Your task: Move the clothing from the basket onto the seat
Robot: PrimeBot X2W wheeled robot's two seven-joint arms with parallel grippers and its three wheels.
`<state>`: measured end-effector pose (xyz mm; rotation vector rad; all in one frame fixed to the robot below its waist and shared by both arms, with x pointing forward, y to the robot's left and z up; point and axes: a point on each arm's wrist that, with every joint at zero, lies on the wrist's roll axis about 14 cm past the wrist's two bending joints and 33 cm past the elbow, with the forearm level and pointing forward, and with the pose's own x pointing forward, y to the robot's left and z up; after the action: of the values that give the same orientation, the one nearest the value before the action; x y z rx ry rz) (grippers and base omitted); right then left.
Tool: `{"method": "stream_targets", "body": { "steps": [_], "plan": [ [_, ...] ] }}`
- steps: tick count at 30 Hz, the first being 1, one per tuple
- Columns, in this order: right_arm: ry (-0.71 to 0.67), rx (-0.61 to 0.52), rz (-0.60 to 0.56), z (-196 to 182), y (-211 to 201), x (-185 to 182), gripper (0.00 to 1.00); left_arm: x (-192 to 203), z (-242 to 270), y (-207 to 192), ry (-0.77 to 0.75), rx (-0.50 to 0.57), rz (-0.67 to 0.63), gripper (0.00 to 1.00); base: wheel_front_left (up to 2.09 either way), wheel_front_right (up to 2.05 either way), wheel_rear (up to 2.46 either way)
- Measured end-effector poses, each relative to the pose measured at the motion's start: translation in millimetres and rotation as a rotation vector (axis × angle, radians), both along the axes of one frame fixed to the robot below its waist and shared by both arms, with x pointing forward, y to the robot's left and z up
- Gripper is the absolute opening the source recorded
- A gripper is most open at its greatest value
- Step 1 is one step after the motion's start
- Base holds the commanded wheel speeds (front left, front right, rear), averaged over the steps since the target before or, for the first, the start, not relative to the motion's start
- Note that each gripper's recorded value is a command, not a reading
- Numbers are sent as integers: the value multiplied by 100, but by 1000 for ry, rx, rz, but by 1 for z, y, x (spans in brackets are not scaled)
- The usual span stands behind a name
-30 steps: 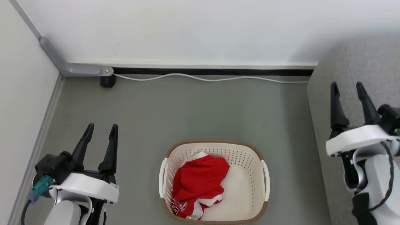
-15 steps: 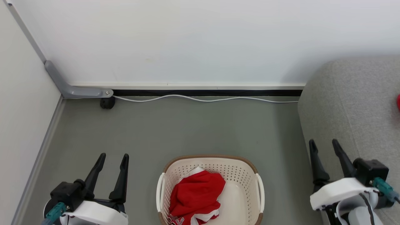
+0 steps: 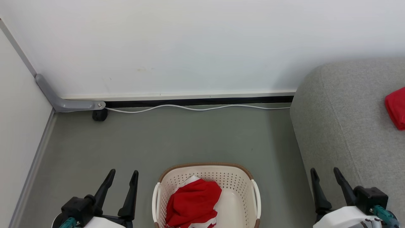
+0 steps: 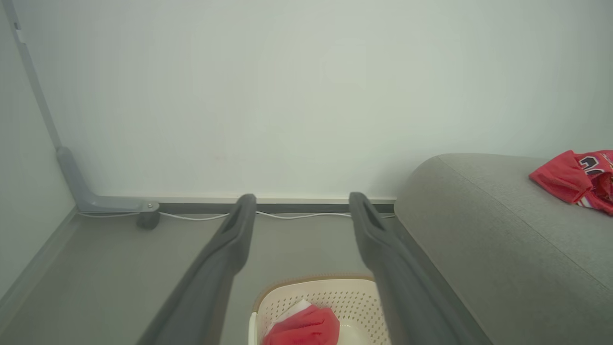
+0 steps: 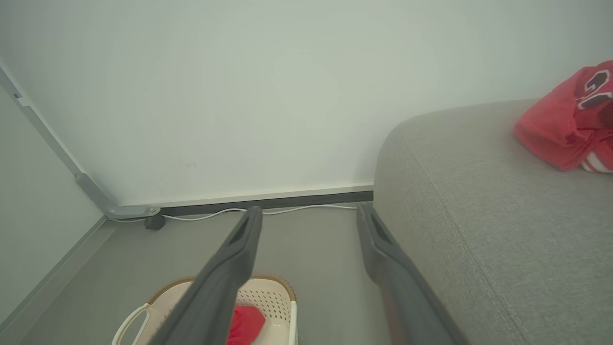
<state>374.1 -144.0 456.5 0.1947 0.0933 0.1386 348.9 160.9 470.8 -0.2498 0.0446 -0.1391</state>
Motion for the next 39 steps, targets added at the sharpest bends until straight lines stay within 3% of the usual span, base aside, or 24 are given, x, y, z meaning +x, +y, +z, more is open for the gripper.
{"method": "stream_targets", "body": {
  "steps": [11, 21, 30, 39],
  "plan": [
    [52, 5, -18, -17, -5, -23, 100, -4, -4, -11, 12, -4, -30, 100, 0, 0, 0],
    [52, 6, -23, -17, -6, -21, 100, -2, -10, -18, 32, -8, -47, 100, 0, 0, 0],
    [19, 10, -16, -9, -4, 14, 100, 1, -50, -36, 165, -36, -92, 100, 0, 0, 0],
    [25, 9, 30, -27, 11, 76, 100, 48, -99, -78, 292, -63, -230, 100, 0, 0, 0]
  ]
}}
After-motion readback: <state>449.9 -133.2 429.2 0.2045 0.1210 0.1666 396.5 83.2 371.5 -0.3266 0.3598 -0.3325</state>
